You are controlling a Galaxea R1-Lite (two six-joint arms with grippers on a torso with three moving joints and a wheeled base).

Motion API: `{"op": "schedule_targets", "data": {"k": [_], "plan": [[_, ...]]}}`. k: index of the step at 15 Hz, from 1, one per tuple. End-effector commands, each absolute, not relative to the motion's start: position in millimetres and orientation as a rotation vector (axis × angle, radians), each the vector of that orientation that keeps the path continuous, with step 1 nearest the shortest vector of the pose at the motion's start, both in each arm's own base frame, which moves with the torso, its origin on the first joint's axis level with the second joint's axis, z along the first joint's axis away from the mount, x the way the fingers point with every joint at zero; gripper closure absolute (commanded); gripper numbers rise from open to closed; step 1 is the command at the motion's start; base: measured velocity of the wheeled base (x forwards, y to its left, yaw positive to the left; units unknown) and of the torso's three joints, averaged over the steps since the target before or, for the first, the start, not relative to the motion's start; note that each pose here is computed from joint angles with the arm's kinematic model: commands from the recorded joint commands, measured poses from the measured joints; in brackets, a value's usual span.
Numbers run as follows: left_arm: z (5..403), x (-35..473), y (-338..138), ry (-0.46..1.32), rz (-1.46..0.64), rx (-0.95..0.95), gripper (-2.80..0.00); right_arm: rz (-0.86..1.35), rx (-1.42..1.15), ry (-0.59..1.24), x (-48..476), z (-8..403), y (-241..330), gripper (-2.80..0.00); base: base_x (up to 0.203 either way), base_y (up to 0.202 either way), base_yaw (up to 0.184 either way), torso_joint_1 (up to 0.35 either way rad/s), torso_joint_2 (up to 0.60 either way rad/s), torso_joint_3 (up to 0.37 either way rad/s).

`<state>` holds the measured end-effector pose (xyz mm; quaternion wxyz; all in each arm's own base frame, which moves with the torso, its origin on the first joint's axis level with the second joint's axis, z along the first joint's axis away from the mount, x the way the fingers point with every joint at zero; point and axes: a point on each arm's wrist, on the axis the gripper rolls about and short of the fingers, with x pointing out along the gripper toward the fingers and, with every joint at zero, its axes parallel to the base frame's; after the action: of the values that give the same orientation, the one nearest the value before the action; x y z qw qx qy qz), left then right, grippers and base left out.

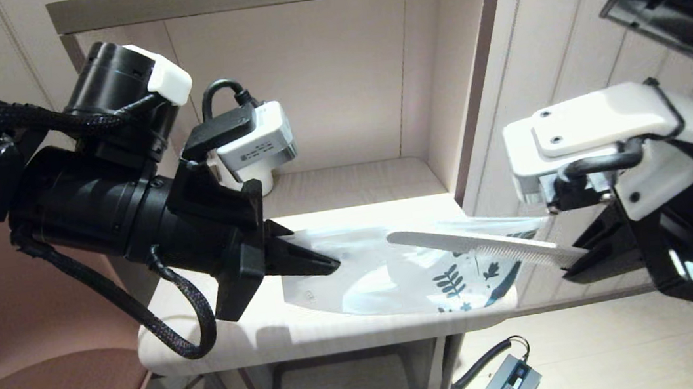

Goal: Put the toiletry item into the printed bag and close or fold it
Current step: Place the comb into the storage bag

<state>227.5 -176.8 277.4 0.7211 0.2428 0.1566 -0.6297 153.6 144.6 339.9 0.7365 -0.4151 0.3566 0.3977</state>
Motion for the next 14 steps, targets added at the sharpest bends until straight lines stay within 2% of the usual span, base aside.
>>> {"op": "schedule_targets", "data": {"k": [1,14], "plan": [[276,228,-178,0.349,-1.399,0.537,0.0,0.869,-0.907,0.764,144,346,135,0.0,0.0,0.0,0.0,0.0,0.0,0.0],[272,223,-174,0.27,-1.389,0.566,0.0,0.886,-0.919,0.789,127,350,121,0.0,0.0,0.0,0.0,0.0,0.0,0.0]]}}
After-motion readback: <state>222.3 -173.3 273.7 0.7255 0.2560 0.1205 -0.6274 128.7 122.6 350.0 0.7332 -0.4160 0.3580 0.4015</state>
